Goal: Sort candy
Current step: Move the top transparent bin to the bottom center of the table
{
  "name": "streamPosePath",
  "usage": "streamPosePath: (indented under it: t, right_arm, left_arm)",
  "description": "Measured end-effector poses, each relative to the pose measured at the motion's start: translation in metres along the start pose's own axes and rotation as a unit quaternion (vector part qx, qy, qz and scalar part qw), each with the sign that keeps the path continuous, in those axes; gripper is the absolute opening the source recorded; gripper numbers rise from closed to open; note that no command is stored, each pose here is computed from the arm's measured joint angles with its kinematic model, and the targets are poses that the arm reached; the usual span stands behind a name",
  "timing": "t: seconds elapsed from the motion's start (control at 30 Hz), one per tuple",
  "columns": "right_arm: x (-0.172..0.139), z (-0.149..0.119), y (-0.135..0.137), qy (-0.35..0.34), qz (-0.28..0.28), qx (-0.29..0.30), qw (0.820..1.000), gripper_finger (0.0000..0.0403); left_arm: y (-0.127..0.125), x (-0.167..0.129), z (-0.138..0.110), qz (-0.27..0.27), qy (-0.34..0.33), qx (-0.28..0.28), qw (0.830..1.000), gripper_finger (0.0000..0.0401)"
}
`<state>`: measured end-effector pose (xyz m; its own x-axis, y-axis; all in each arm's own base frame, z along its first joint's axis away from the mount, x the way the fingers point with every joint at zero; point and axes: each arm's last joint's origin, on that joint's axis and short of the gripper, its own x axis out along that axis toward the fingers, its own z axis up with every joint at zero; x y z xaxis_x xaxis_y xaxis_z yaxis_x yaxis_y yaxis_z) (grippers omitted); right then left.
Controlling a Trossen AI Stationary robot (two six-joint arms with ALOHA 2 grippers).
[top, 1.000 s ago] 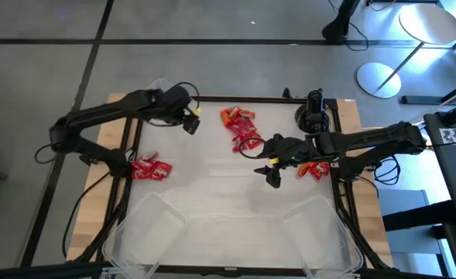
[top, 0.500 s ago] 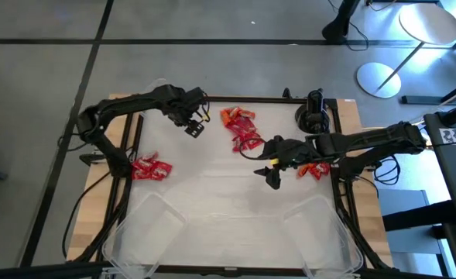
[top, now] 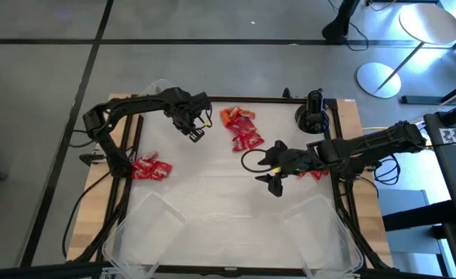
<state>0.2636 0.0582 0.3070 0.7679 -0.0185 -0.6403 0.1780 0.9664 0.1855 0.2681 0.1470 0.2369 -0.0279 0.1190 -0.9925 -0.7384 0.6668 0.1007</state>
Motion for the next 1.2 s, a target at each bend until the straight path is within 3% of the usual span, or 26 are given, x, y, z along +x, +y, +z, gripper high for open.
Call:
streamPosePath:
  t: [0.3,0.57,0.73,0.93,1.2]
  right_arm:
    - [0.0,0.003,0.001,-0.014,0.005,0.006,1.0,0.0264]
    - [-0.006,0.008,0.0,-0.043,-0.001,0.036,0.998,0.0264]
    - [-0.024,0.011,-0.003,-0.069,-0.001,0.071,0.995,0.0264]
    - [-0.053,0.011,-0.01,-0.093,0.011,0.087,0.992,0.0264]
    - [-0.08,0.008,-0.021,-0.133,-0.049,0.096,0.985,0.0264]
  left_arm:
    - [-0.012,-0.006,-0.012,0.026,0.008,0.03,0.999,0.0007]
    - [-0.044,-0.048,-0.032,0.036,-0.02,0.056,0.998,0.0006]
    - [-0.071,-0.077,-0.044,0.019,-0.057,0.074,0.995,0.0005]
    - [-0.097,-0.105,-0.067,-0.004,-0.084,0.055,0.995,0.0004]
    - [-0.139,-0.125,-0.107,-0.048,-0.11,0.076,0.99,0.0004]
